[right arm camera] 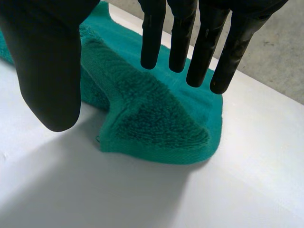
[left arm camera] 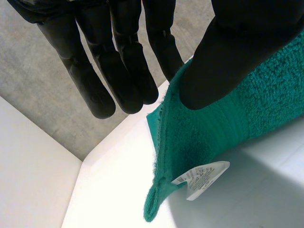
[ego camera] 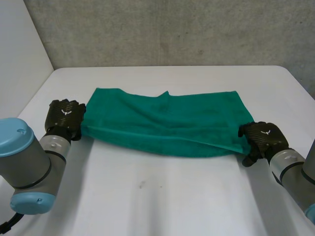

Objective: Fold the towel.

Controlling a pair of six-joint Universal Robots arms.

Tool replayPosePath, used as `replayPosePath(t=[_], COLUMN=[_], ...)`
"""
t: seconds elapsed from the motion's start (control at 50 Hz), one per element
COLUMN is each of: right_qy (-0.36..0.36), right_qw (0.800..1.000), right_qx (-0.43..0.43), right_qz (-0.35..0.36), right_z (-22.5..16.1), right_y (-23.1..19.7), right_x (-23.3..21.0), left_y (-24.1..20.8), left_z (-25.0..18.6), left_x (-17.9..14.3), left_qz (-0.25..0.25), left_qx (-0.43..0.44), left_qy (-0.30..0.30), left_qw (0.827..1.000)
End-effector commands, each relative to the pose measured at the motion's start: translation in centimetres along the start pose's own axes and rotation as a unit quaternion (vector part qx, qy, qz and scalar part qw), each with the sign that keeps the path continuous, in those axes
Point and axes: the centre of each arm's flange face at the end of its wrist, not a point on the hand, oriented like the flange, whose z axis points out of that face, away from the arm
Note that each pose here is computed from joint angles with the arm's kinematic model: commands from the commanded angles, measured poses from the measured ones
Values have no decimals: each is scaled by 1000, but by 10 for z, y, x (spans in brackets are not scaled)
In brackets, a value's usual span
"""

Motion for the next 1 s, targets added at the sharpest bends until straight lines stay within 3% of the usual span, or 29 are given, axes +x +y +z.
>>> replayPosePath(t=[0.02,0.42,0.58,0.66,0.82,0.88,1.0], right_qy=[-2,43,9,-26,-87,-98,-57], right_qw=[1000,999,996,974,930,926,940], right_qx=[4,24,-50,-140,-251,-255,-189], right_qz=[15,15,-76,-176,-253,-262,-278], right_z=[2,8,-21,-49,-88,-94,-72], right_y=[-1,-9,-14,-10,-9,-13,-32], right_x=[0,15,8,9,17,17,26], left_y=[0,1,9,13,14,9,-4], left_z=[0,-1,-23,-46,-96,-113,-109], left_x=[0,1,4,3,-10,-11,-10], left_qz=[0,1,18,45,93,110,117], left_qx=[0,-5,-60,-115,-202,-205,-156], left_qy=[0,0,31,62,106,119,108], left_qw=[1000,1000,998,990,969,965,975])
